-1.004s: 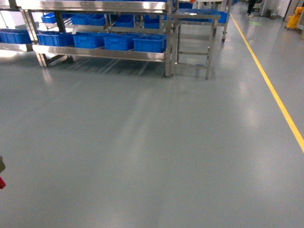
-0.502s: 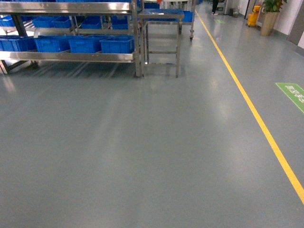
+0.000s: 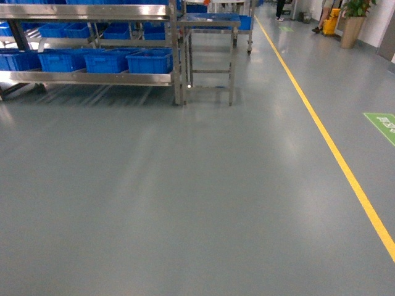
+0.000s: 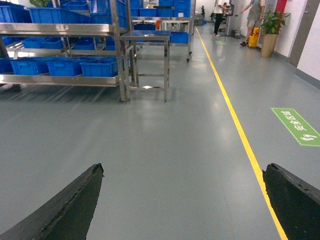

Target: Pick blue part to blue bin on bottom shelf

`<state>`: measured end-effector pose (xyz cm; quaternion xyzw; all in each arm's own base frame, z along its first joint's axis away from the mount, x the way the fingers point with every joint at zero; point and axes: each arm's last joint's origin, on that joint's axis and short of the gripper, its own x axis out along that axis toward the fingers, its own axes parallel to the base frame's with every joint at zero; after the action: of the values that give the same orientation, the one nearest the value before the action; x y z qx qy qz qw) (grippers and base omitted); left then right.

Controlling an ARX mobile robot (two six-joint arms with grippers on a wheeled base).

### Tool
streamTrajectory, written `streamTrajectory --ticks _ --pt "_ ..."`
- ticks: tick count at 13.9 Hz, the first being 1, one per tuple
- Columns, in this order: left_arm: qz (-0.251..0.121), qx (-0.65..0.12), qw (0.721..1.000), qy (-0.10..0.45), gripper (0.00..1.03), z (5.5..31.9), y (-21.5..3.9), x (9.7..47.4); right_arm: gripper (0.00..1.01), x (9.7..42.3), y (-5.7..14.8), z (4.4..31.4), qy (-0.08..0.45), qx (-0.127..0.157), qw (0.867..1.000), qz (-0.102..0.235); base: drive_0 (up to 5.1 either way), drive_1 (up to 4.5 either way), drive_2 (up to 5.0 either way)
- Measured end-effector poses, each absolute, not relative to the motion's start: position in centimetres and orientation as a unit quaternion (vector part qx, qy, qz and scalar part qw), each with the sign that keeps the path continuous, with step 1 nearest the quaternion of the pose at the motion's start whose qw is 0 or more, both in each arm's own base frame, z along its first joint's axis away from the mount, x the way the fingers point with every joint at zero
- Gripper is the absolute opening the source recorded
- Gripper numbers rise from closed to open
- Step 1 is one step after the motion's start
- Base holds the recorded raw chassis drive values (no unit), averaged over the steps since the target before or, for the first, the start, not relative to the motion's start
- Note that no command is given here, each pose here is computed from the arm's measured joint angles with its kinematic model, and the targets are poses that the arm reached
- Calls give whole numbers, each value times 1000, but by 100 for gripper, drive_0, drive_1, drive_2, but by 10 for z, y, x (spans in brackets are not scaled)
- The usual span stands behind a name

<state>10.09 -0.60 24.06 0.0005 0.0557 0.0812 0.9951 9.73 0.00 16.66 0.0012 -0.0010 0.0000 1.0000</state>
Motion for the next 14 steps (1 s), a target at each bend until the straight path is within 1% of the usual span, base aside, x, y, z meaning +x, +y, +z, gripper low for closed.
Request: streamTrajectory --ticks 14 --pt "81 1 995 59 43 239 -6 101 98 97 0 167 0 1 1000 0 -157 -157 -157"
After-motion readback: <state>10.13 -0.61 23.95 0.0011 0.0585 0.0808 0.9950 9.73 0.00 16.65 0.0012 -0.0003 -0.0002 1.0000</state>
